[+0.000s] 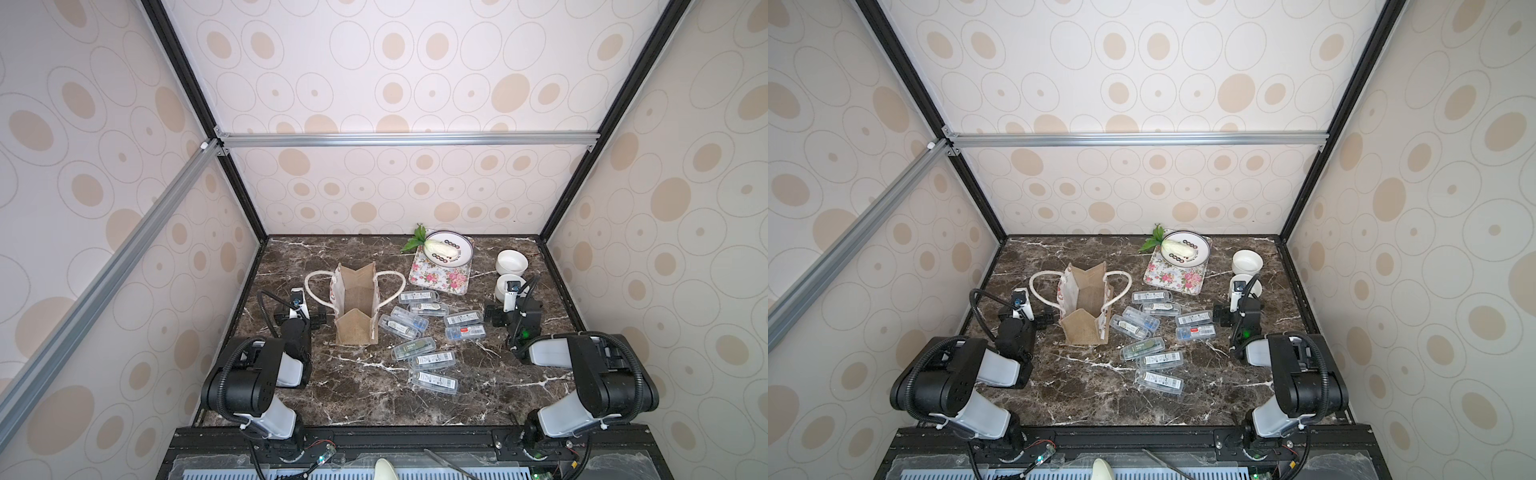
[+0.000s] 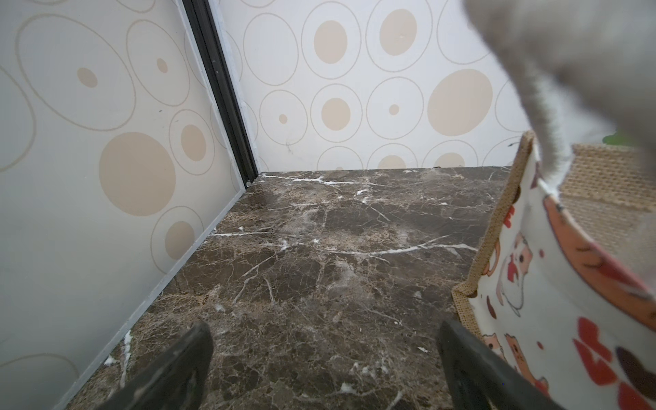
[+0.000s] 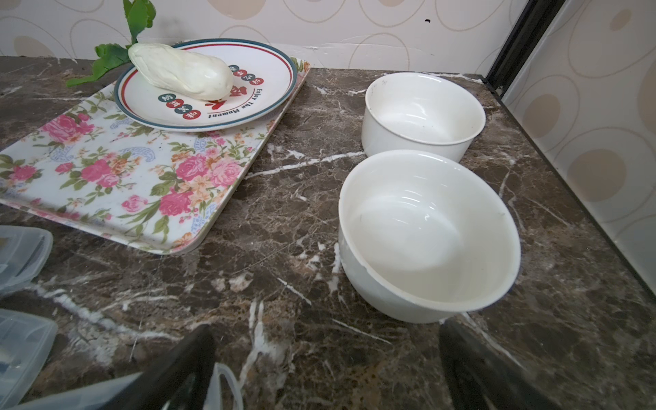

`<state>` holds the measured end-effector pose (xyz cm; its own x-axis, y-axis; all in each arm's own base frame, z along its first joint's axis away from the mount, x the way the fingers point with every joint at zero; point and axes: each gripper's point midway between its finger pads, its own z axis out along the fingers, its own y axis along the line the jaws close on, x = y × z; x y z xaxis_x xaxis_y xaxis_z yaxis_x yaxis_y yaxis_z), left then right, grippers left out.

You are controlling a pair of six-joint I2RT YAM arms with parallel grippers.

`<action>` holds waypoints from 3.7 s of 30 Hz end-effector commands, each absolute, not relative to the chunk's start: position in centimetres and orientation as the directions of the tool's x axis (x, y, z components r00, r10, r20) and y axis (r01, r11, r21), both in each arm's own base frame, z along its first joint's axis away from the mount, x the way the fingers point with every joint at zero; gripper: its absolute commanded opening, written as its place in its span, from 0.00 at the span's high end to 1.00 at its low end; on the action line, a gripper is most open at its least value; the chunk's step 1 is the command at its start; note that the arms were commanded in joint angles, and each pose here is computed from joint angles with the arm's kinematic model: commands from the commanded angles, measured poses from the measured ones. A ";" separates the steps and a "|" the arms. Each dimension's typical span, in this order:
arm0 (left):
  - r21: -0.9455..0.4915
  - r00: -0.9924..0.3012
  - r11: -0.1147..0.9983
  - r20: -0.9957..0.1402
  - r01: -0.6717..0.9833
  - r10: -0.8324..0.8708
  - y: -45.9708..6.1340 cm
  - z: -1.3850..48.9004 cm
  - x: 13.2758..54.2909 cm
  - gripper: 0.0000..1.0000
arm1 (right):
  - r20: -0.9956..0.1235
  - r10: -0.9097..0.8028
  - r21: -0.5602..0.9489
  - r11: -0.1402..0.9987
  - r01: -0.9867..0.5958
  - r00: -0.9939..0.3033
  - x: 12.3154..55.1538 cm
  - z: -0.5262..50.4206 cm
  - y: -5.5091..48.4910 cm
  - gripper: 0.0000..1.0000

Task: Put the compass set into the canvas bag
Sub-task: Pick up the compass set at the center of the board.

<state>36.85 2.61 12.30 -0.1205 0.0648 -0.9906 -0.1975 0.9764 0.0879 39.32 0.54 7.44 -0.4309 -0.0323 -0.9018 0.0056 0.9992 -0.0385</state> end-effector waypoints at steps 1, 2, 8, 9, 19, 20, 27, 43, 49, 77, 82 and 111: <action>0.069 -0.100 0.978 -0.994 -0.198 0.050 2.7 13.0 37.4 0.00 | -0.914 -0.034 -0.039 0.999 0.004 -0.404 39.8 8.5 0.7 0.00; 0.069 -0.098 0.978 -0.994 -0.199 0.050 2.7 13.1 37.4 0.00 | -0.915 -0.036 -0.039 0.999 0.001 -0.401 39.8 8.5 0.7 0.01; 0.084 -0.113 0.987 -0.991 -0.138 0.069 1.8 14.8 38.2 0.00 | -0.920 -0.064 -0.027 0.995 -0.100 -0.386 39.0 11.1 2.3 0.03; 0.084 -0.114 0.986 -0.991 -0.141 0.068 1.9 15.3 38.2 0.00 | -0.914 -0.053 -0.017 0.996 -0.092 -0.402 38.8 11.5 2.3 0.03; -0.047 -0.168 0.983 -0.983 -0.176 -0.077 2.3 23.1 35.3 0.00 | -0.833 0.179 0.205 0.979 0.009 -0.523 34.5 18.2 2.7 0.13; -0.060 -0.170 0.980 -0.981 -0.188 -0.092 2.5 23.8 34.8 0.00 | -0.819 0.184 0.212 0.977 0.011 -0.543 33.8 18.8 2.9 0.13; -0.161 -0.207 0.985 -0.963 -0.066 -0.171 0.1 29.3 33.2 0.00 | -0.674 0.132 0.162 0.986 0.028 -0.727 30.2 20.2 5.2 0.16; -0.271 -0.486 0.962 -0.844 0.024 -0.226 -3.3 28.8 36.0 0.00 | -0.428 -0.749 -0.123 0.602 -0.789 -0.505 24.4 14.7 20.5 0.24; -0.322 -0.497 0.946 -0.828 0.044 -0.259 -4.1 29.3 36.4 0.00 | -0.395 -0.863 -0.041 0.359 -0.932 -0.315 21.2 11.9 23.3 0.32; -0.354 -0.516 0.934 -0.808 0.040 -0.284 -4.4 29.9 36.7 0.00 | -0.190 -0.954 0.128 0.212 -0.969 -0.234 15.6 4.9 22.1 0.43; -0.342 -0.521 0.939 -0.808 0.038 -0.273 -4.3 29.8 36.5 0.00 | -0.195 -0.951 0.137 0.215 -0.967 -0.239 15.5 4.2 22.4 0.43; -0.316 -0.522 0.949 -0.812 0.017 -0.261 -3.7 30.0 36.2 0.00 | -0.119 -0.972 0.084 0.192 -0.978 -0.201 16.3 0.9 21.8 0.34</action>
<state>36.26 -4.01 28.32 -0.5501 -0.2762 -0.7881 0.0067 0.9422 -0.3349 17.29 22.44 1.73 -0.2428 -0.9588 -0.1475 -0.9694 0.2342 0.0735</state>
